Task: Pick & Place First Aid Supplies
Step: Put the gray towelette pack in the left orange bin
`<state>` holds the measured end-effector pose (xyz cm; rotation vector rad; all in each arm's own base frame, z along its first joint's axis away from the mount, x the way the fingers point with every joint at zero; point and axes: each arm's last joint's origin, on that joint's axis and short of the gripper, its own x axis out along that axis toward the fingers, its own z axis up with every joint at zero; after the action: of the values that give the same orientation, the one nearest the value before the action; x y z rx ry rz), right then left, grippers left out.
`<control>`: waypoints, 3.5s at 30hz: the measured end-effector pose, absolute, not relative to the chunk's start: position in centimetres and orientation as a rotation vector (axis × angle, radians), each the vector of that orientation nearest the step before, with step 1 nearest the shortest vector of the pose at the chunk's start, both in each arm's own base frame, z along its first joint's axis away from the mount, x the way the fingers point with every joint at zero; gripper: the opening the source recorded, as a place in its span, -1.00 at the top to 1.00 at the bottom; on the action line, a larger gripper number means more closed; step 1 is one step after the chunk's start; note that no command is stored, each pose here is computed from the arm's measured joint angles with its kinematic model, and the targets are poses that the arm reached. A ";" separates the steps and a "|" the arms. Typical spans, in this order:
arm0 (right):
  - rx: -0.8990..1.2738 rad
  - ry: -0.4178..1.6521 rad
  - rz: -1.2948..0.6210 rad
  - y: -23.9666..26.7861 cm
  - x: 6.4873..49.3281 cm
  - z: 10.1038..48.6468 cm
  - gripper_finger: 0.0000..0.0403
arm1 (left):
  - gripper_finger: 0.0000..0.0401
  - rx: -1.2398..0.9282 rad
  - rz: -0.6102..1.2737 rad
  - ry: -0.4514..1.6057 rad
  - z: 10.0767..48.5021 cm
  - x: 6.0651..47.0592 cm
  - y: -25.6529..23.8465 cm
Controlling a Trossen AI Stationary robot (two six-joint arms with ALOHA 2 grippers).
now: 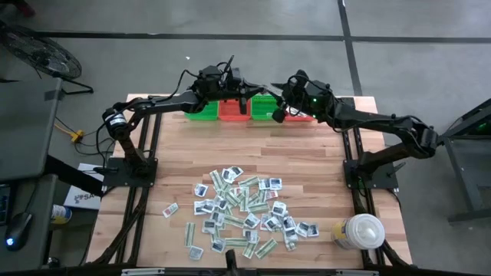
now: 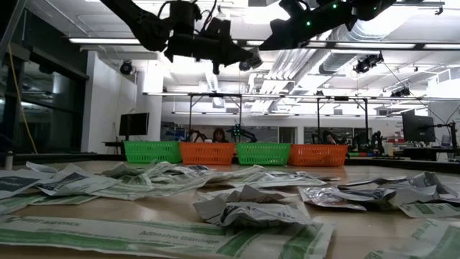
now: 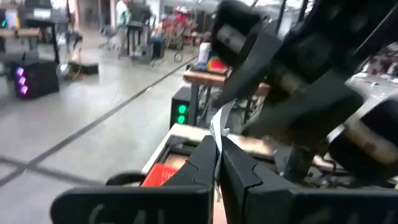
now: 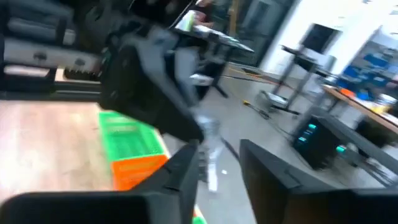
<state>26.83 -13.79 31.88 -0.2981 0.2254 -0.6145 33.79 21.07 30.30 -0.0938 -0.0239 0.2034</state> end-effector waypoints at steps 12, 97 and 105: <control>-0.281 0.345 -0.840 -13.2 23.7 33.1 0.08 | 1.00 -0.258 0.370 0.342 26.3 28.7 26.4; -0.038 0.621 -0.394 -11.6 23.2 29.6 0.16 | 0.46 -0.372 -0.091 1.043 19.8 28.1 10.1; -0.035 0.619 -0.384 -11.6 23.2 29.6 0.17 | 0.46 -0.578 -0.102 1.011 16.7 27.0 9.3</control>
<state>23.17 -11.56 29.62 -0.0347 0.6193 -0.3842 26.96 9.32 16.74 -0.5781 1.0111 -0.1024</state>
